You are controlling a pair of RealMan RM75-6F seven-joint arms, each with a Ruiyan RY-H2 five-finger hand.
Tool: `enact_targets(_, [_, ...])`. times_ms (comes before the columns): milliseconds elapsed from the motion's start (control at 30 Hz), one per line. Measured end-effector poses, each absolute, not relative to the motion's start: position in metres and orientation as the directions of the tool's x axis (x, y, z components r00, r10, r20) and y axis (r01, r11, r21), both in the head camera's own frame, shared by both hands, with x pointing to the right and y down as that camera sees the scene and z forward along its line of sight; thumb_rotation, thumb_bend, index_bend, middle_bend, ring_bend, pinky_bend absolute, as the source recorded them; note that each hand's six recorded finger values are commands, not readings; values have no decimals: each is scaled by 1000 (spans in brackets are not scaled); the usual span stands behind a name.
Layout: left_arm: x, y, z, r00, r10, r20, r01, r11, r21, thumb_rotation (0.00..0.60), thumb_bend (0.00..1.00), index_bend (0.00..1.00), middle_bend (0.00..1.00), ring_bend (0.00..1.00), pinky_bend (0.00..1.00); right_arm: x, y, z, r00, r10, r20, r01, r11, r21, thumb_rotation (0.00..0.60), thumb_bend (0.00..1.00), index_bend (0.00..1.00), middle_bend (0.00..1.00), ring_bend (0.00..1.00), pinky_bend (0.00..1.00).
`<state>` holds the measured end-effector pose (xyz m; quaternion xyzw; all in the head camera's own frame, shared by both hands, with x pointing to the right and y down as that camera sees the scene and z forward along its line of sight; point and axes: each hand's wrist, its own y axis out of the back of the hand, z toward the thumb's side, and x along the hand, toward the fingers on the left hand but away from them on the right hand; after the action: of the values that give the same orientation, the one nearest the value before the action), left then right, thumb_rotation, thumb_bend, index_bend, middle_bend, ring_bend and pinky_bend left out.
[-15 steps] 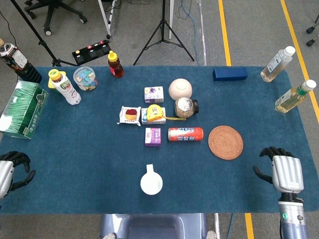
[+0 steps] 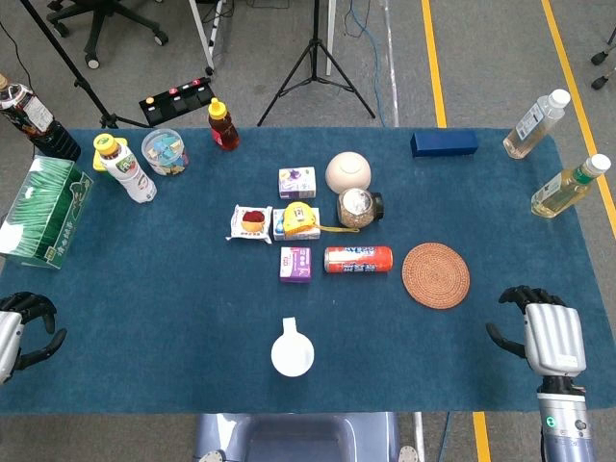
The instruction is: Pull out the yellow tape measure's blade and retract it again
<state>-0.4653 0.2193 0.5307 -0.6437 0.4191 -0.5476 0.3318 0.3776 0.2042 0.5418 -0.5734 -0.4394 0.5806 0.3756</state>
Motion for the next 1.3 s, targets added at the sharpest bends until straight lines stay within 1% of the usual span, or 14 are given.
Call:
enact_targets(67, [-465,219,530,51,-904,425,-175,-427,-887,600,295,647,461,304,352,376,204,542,-53,939,-338,77,-334,-939,509,251,352,430,410,485])
enact_targets(300, [-466,218,530,51,-902,429,-169,-431,-886,600,295,647,457,304,352,370,199,543,-23,935,-355,96,-351,-931,510,250,306,401,408,491])
enact_targets(400, [-465,217,529,54,-903,426,-165,-429,-888,600,296,647,457,304,353,364,193,545,4,931,-364,115,-362,-925,511,251,287,376,390,490])
enact_targets(600, [-460,215,529,69,-903,423,-153,-429,-890,600,296,647,456,304,352,344,179,555,94,906,-413,184,-424,-887,511,249,241,322,344,474])
enact_targets(800, [-454,212,531,85,-902,423,-146,-432,-890,600,296,647,452,304,352,314,157,566,212,869,-447,214,-488,-846,511,248,199,270,294,426])
enact_targets(967, [-450,208,531,98,-900,425,-129,-435,-891,600,296,647,451,301,352,282,127,574,306,839,-450,210,-520,-828,507,245,174,243,269,400])
enact_targets(1133, [-444,207,535,114,-890,442,-119,-454,-883,600,296,647,448,297,352,258,97,583,347,835,-427,213,-513,-831,509,244,172,229,256,391])
enact_targets(1300, [-441,207,537,118,-885,451,-119,-463,-878,600,296,647,448,295,352,243,79,594,359,837,-412,220,-505,-834,508,243,162,223,248,384])
